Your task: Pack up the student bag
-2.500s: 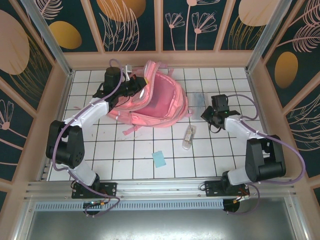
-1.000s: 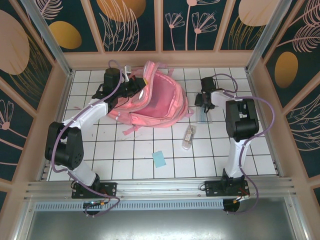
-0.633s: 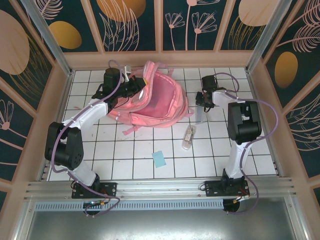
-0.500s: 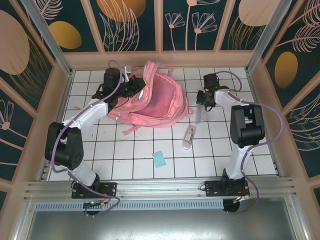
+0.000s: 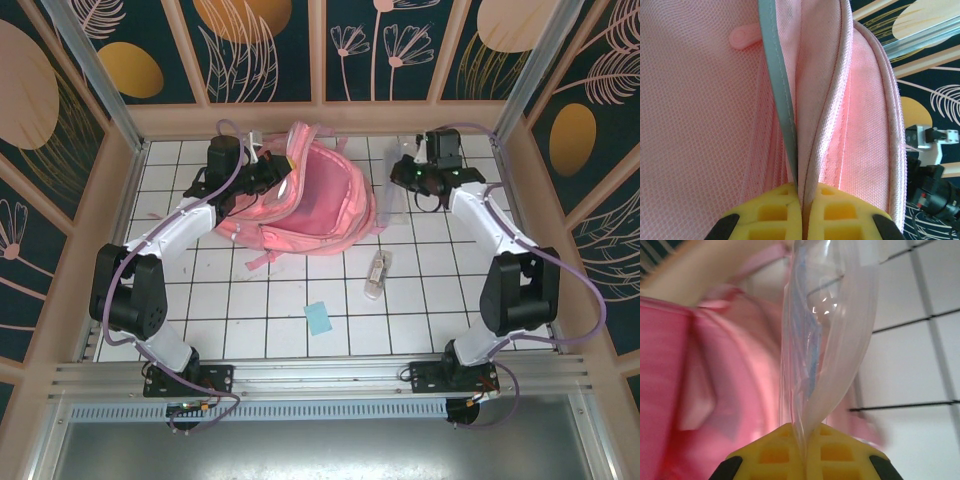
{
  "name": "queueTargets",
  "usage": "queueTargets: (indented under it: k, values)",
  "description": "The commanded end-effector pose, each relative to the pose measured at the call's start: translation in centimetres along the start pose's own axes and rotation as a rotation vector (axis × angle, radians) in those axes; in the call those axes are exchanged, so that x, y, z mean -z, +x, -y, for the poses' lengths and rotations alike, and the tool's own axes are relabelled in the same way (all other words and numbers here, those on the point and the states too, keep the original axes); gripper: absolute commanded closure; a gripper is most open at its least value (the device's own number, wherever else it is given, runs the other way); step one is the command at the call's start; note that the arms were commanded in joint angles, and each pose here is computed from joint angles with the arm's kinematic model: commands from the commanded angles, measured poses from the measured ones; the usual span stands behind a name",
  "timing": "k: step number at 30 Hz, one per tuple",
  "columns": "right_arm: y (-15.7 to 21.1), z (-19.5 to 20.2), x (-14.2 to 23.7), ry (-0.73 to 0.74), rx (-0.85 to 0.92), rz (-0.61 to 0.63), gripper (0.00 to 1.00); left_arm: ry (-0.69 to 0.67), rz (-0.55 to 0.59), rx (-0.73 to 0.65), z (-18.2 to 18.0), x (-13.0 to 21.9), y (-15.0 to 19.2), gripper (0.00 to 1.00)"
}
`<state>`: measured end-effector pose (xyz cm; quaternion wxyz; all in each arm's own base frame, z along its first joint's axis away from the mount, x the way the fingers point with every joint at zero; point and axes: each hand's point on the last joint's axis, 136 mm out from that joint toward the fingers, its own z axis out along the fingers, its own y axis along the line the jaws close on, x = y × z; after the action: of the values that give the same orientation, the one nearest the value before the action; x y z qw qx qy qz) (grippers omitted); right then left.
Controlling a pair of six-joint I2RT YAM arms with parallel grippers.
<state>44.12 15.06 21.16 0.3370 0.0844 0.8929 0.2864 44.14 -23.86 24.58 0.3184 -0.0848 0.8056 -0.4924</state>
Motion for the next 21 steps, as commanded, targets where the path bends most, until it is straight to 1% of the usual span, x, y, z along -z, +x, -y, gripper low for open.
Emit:
queueTargets:
  k: [1,3,5,7,10,13,15,17,18,19,21]
  values:
    - [1.1,-6.6,-1.5,-0.246,-0.054,0.002,1.0,0.127,0.087,-0.117,5.1,1.6,-3.4,1.0]
    - [2.0,-8.4,-3.3,-0.321,-0.116,0.004,0.99,0.135,0.078,-0.116,5.2,1.5,-3.3,1.0]
    - [3.3,-10.5,-5.4,-0.408,-0.156,-0.024,0.99,0.148,0.073,-0.116,5.6,1.4,-3.4,1.0]
    - [4.3,-11.6,-7.7,-0.419,-0.182,-0.038,0.99,0.154,0.073,-0.116,5.8,1.4,-3.5,1.0]
    - [5.7,-14.3,-11.0,-0.454,-0.188,-0.06,0.98,0.163,0.064,-0.118,6.2,1.4,-3.5,1.0]
    - [5.9,-16.7,-14.3,-0.5,-0.221,-0.082,0.98,0.168,0.062,-0.114,6.3,1.4,-3.5,1.0]
    - [7.5,-19.6,-15.9,-0.59,-0.244,-0.162,0.96,0.167,0.065,-0.114,6.3,1.5,-3.5,1.0]
    - [9.0,-21.4,-17.0,-0.638,-0.243,-0.23,0.94,0.161,0.067,-0.116,6.2,1.6,-3.5,1.0]
    - [9.5,-21.7,-17.4,-0.64,-0.242,-0.249,0.91,0.159,0.068,-0.116,6.2,1.6,-3.5,1.0]
    - [9.8,-21.5,-17.7,-0.627,-0.241,-0.257,0.85,0.157,0.069,-0.117,6.2,1.6,-3.5,1.0]
    - [9.6,-20.4,-17.8,-0.588,-0.238,-0.234,0.66,0.16,0.072,-0.115,6.2,1.7,-3.5,1.0]
